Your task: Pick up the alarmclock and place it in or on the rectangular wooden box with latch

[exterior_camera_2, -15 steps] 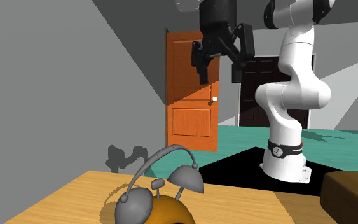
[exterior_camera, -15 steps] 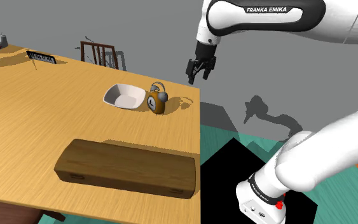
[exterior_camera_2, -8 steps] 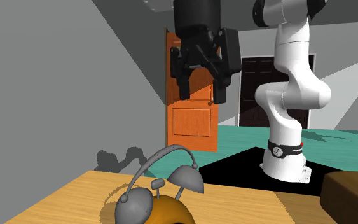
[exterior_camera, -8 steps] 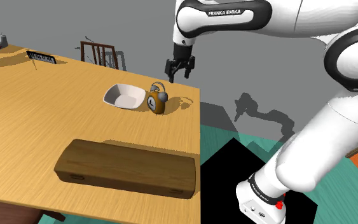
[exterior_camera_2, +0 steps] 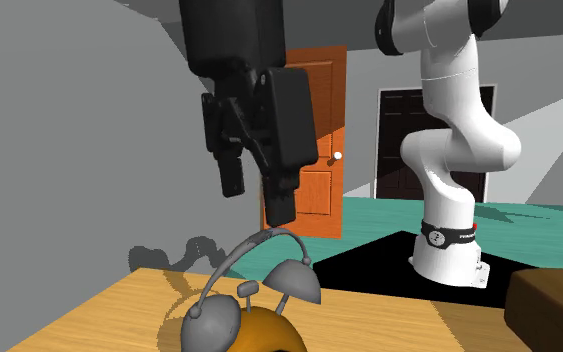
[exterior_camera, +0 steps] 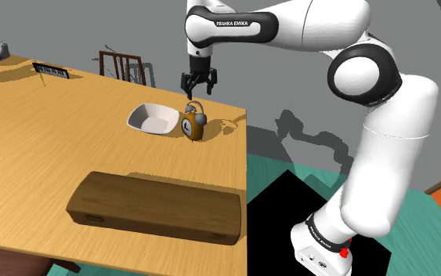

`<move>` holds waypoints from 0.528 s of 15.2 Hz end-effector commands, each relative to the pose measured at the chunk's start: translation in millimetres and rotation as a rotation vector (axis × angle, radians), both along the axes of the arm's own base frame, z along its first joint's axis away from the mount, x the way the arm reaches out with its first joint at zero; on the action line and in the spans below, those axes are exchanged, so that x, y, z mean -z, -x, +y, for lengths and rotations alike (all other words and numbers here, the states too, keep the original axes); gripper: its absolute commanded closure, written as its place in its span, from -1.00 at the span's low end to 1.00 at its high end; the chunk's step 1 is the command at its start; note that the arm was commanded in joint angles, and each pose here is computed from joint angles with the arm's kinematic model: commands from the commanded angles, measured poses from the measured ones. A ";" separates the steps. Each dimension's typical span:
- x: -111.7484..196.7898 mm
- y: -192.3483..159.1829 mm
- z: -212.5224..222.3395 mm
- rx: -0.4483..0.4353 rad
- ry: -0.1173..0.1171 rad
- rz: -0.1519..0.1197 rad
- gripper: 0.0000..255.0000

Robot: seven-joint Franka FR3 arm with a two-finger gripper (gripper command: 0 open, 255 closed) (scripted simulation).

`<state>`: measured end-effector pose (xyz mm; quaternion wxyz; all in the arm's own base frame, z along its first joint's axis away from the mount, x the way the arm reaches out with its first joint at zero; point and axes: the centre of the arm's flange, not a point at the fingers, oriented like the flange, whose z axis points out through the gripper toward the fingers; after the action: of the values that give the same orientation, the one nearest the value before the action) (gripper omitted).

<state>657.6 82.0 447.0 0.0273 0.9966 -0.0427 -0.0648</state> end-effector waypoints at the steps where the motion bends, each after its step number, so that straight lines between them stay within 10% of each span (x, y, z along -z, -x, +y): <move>1: 12.6 -26.4 11.2 0.009 0.006 0.007 -1.00; 8: 44.8 -23.9 10.0 0.009 0.006 0.008 -1.00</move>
<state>681.4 91.6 407.3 0.0303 0.9960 -0.0473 -0.0690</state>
